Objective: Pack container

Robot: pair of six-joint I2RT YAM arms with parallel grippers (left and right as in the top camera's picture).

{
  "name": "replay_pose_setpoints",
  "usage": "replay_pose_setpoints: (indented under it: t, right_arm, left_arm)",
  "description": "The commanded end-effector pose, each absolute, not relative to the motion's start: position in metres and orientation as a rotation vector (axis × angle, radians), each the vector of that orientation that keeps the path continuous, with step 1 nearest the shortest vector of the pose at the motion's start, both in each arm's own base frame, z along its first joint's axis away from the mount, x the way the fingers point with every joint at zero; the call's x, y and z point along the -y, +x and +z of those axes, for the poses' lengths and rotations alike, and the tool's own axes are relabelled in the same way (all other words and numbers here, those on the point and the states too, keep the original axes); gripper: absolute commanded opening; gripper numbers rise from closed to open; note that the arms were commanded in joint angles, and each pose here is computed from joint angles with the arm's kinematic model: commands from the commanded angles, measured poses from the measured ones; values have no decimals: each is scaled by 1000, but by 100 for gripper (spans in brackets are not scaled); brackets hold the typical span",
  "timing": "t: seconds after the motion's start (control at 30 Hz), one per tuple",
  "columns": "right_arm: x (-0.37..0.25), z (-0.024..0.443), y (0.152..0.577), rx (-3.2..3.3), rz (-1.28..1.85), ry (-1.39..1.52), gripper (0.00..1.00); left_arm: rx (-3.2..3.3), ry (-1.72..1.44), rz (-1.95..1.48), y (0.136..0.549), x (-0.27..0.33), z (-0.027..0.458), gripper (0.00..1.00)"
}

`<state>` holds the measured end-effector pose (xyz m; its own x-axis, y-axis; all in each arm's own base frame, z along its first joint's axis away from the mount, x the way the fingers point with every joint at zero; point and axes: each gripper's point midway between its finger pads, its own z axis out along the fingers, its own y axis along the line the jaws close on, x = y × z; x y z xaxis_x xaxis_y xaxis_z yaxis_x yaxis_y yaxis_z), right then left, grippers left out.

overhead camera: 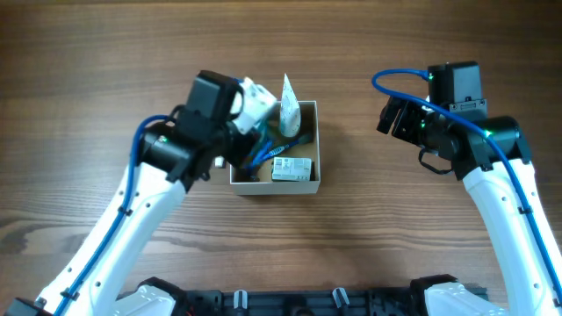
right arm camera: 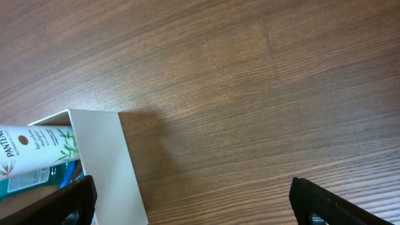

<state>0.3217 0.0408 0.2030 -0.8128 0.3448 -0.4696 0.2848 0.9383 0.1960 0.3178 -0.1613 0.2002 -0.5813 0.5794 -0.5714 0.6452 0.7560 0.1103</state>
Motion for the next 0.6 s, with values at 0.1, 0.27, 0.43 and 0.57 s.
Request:
replay_pose_setpoints:
  t: [0.1,0.27,0.43,0.57]
  right_arm:
    - [-40,201,323,-2582,145,436,100]
    - [-39,200,320,-2595,140,437,100]
    - [-39,200,320,-2596,139,438,100]
    - [-39,200,320,-2597,140,438,100]
  left_arm:
    - [-2537,375,-40,376,66,170,37]
    - [-2772,368,-150,386,80,73,42]
    - [-2875,381,-251,379,91,32,44]
    - [-2924,371,-272,372,92,14,47]
